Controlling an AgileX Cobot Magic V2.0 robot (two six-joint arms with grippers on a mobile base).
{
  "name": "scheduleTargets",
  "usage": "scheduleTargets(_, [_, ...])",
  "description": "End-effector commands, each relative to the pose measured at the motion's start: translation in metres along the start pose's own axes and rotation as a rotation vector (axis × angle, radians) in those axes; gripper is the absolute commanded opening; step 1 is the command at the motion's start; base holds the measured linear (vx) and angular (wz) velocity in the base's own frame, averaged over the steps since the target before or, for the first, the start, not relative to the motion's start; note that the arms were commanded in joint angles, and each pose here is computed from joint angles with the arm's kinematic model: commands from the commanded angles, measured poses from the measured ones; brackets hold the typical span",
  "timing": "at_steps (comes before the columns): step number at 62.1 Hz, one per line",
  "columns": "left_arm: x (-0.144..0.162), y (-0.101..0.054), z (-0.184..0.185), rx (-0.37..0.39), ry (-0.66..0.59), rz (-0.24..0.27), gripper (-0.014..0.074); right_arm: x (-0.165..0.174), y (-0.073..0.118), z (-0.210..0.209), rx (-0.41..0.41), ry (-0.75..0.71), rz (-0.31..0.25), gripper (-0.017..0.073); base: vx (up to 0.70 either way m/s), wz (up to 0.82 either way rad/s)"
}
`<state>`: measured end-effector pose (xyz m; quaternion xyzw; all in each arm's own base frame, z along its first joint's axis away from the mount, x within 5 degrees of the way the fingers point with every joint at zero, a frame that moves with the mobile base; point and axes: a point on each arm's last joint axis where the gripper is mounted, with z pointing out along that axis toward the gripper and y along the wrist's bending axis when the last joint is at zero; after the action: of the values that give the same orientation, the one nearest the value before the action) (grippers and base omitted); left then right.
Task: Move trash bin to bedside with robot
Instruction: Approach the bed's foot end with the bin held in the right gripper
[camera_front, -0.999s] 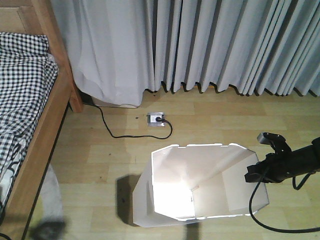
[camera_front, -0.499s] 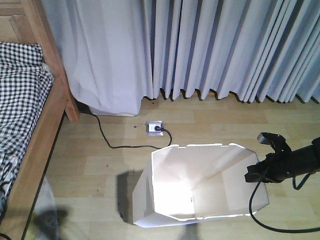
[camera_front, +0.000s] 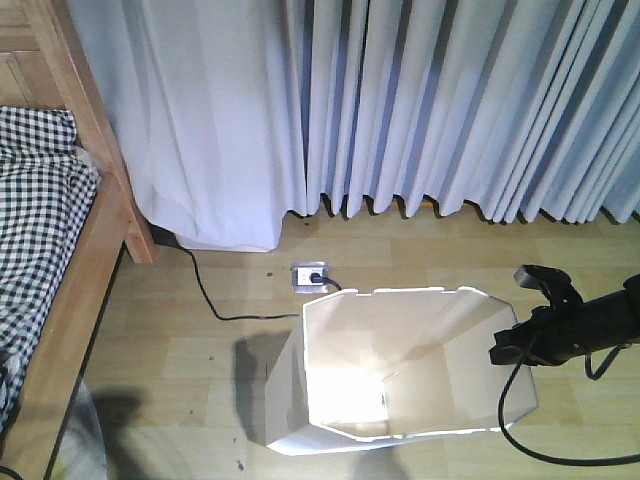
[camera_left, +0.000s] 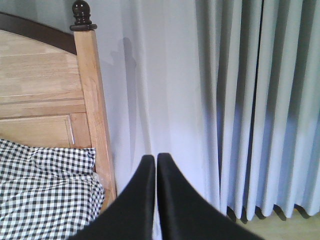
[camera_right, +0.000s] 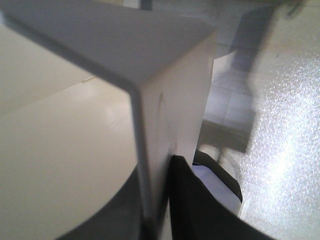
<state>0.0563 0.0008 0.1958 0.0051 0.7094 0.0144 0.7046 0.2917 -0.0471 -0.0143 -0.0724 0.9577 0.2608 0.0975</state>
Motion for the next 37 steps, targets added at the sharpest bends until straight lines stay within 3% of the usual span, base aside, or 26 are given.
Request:
scheduleTargets(1, [-0.0031,-0.0005,-0.0001,0.007,-0.068,-0.023,-0.0006,-0.0185,0.0251,-0.0210,-0.199,-0.103,-0.008,-0.0004,0.13,0.00])
scheduleTargets(37, [-0.0031,-0.0005,-0.0001,0.007,-0.068,-0.023,-0.0006,-0.0185,0.0251,-0.0210,-0.199,-0.103,-0.008,-0.0004,0.12,0.01])
